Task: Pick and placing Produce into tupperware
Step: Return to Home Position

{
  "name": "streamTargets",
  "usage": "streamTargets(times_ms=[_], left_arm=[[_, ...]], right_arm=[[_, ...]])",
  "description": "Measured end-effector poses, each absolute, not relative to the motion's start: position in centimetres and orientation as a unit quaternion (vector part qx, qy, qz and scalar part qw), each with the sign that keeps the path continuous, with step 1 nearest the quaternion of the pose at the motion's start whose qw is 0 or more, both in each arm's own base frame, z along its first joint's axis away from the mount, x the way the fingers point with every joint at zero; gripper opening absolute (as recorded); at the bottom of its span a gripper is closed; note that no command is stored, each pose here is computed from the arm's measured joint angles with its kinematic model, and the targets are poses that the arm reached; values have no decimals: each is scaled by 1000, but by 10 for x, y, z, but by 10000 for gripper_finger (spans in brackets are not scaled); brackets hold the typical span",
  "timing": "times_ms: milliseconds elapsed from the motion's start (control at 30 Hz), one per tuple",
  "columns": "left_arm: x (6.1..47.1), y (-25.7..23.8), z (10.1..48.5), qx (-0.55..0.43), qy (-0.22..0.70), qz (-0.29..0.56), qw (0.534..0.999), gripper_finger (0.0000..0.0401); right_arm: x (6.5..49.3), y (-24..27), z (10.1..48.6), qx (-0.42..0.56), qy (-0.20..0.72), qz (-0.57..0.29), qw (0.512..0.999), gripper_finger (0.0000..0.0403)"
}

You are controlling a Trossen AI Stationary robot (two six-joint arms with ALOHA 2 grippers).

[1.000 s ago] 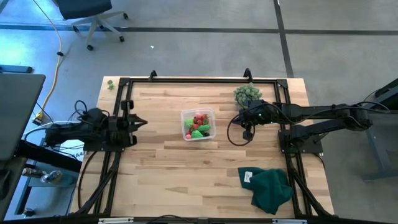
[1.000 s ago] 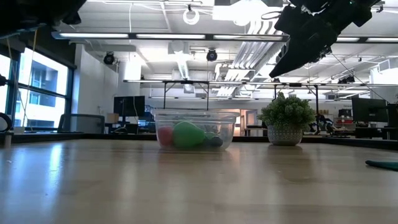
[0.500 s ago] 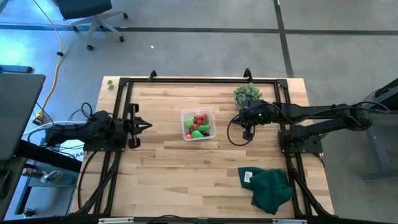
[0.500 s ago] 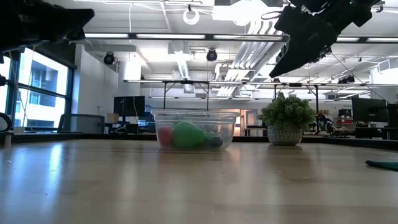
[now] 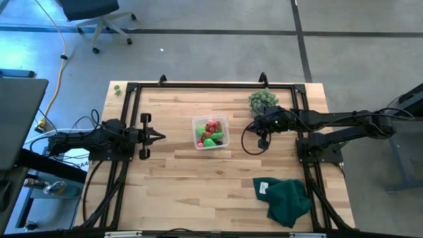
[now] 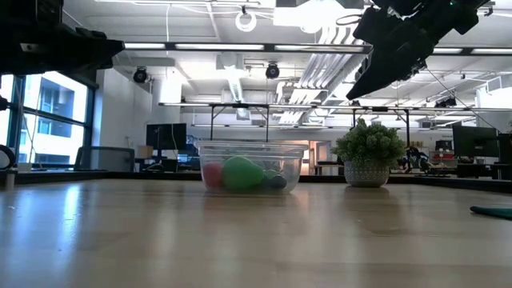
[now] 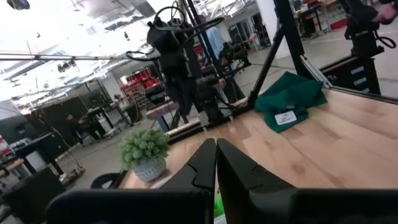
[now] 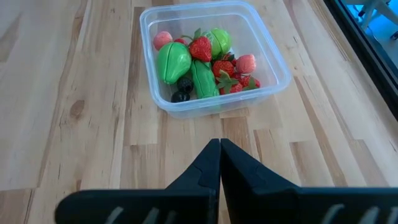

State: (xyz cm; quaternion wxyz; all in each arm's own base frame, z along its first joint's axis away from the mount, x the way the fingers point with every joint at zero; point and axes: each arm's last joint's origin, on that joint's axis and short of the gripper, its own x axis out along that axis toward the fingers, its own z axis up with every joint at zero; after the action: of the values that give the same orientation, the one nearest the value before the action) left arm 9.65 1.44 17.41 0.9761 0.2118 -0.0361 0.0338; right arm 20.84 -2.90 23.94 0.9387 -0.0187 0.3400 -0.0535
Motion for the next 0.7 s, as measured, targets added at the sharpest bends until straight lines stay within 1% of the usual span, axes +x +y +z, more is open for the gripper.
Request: streamTargets(times_ms=[67, 133, 200, 300, 433, 533, 633, 700], left_arm=[[96, 14, 174, 212, -37, 34, 976, 5], [96, 14, 174, 212, -37, 34, 976, 5], [96, 14, 175, 213, -41, 35, 976, 5], [96, 14, 175, 213, -41, 35, 976, 5], [96, 14, 175, 213, -41, 35, 976, 5], [96, 14, 175, 213, -41, 35, 976, 5], [96, 14, 175, 213, -41, 35, 976, 5], [96, 14, 175, 213, -41, 35, 976, 5]], right_arm=[[209, -29, 240, -8, 338, -57, 939, 2], [210, -29, 242, 23, 322, -69, 944, 2], [215, -30, 248, 53, 280, -80, 955, 2], [222, -31, 262, 73, 199, -80, 974, 2], [231, -29, 288, 82, 62, -30, 994, 2], [231, -28, 311, 68, -38, 22, 997, 2], [219, -32, 343, 49, -100, 63, 992, 2], [206, -34, 360, 39, -123, 77, 989, 2]])
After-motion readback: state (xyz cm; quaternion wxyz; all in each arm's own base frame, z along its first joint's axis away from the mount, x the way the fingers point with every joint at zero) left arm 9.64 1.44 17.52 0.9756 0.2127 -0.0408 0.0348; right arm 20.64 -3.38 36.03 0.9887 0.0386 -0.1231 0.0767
